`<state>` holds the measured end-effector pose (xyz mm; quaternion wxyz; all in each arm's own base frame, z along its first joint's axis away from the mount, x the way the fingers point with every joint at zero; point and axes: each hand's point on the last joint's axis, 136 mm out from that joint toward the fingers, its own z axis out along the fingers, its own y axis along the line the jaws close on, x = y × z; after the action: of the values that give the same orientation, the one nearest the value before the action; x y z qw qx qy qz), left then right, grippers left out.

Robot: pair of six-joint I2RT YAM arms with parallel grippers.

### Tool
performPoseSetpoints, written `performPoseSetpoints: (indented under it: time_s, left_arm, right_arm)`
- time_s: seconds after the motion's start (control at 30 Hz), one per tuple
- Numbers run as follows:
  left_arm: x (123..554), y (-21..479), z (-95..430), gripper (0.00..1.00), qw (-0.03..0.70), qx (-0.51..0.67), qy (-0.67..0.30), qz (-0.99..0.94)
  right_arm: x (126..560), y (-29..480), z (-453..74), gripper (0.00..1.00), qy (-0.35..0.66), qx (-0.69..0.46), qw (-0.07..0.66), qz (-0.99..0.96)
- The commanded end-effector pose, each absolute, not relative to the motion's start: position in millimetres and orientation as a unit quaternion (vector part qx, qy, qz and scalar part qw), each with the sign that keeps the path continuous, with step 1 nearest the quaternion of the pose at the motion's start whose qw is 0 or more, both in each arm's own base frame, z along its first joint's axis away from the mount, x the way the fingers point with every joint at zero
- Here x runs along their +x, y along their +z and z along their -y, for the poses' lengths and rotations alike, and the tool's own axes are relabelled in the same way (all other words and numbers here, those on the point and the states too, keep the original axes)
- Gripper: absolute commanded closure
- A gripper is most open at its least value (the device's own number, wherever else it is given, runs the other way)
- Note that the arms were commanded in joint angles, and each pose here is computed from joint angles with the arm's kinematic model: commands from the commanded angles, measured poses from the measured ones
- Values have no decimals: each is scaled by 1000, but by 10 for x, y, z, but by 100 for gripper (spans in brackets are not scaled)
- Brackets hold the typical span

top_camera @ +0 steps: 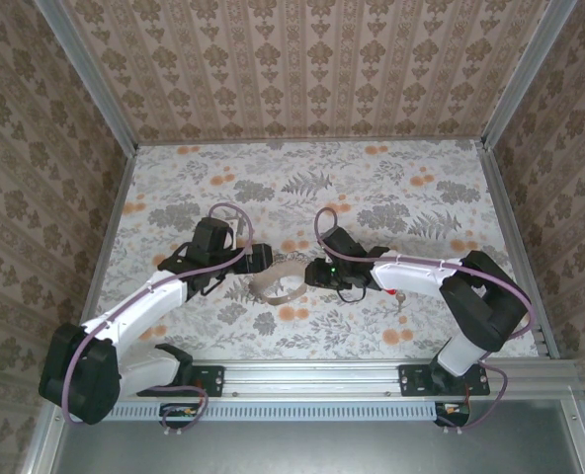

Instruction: Put the keys on the keyring

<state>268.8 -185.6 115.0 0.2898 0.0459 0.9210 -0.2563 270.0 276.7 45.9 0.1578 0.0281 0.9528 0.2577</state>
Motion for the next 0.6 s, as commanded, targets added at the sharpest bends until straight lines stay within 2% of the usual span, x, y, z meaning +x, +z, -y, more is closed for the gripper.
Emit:
performPoseSetpoints:
  time_s: [0.0, 0.2, 0.57]
  left_arm:
    - [2698, 1160, 1866, 0, 292, 41, -268, -917]
    - [2692, 1144, 1851, 0, 292, 41, -268, -917]
    - [2675, 1127, 1809, 0, 292, 36, -268, -917]
  right_arm:
    - [2725, 464, -2768, 64, 263, 59, 165, -949]
    - [2737, 370, -2848, 69, 273, 66, 157, -947]
    - [2696, 245, -2870, 69, 268, 74, 143, -950]
